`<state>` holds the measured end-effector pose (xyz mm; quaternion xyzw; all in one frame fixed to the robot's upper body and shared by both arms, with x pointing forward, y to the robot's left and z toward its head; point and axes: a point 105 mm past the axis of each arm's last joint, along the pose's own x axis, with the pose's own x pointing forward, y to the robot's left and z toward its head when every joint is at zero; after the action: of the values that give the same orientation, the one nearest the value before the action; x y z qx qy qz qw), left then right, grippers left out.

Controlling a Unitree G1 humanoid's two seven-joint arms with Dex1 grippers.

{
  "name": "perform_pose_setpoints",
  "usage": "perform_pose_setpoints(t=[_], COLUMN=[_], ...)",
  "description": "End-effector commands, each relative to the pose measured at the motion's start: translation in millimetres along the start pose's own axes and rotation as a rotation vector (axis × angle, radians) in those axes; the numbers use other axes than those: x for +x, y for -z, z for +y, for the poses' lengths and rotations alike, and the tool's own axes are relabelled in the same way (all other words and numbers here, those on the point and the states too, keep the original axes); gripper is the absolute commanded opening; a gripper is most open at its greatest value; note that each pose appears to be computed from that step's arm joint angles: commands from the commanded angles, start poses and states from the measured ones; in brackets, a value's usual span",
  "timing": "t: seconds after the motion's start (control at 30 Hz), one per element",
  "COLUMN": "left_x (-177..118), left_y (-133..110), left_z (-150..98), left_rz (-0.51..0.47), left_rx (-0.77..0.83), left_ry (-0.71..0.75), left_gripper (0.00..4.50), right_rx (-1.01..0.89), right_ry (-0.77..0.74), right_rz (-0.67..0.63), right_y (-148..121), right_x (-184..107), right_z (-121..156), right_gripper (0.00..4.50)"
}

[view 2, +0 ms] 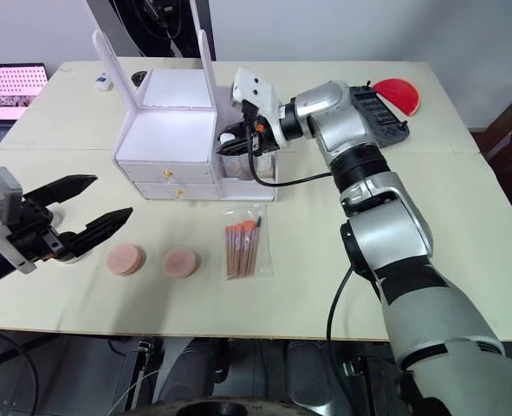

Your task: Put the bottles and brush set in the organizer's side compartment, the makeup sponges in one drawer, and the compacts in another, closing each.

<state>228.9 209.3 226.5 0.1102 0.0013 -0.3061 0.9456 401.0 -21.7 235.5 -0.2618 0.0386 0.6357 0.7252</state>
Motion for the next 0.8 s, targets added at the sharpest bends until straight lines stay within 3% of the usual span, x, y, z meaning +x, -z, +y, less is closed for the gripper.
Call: perform_pose_setpoints(t=[0.03, 0.13, 0.37, 0.4, 0.67, 0.8], left_x=[0.7, 0.4, -0.7, -0.5, -13.0, -52.4], left_y=[-8.3, -8.1, -6.5, -6.4, -6.4, 8.3], left_z=[-2.3, -2.0, 1.4, 2.4, 28.3, 71.5], left_rz=[-0.021, -0.016, -0.005, -0.005, -0.025, -0.029], left_rx=[0.038, 0.037, 0.041, 0.042, 0.038, -0.010], left_ry=[0.009, 0.015, 0.019, 0.021, -0.049, -0.226], left_gripper=[4.50, 4.50, 4.50, 4.50, 4.50, 4.50], right_rx=[-0.051, -0.044, -0.035, -0.036, -0.013, -0.015], right_ry=[0.032, 0.024, 0.041, 0.046, 0.103, 0.239], right_rz=[0.017, 0.015, 0.011, 0.000, -0.170, -0.226], right_y=[-8.2, -8.5, -8.1, -10.8, -43.8, -25.3], right_x=[0.4, 2.8, -0.4, -2.9, -50.8, -103.7], right_z=[-7.0, -6.2, -9.0, -10.1, -24.1, -34.1], right_gripper=[0.70, 0.70, 4.15, 4.45, 4.45, 4.45])
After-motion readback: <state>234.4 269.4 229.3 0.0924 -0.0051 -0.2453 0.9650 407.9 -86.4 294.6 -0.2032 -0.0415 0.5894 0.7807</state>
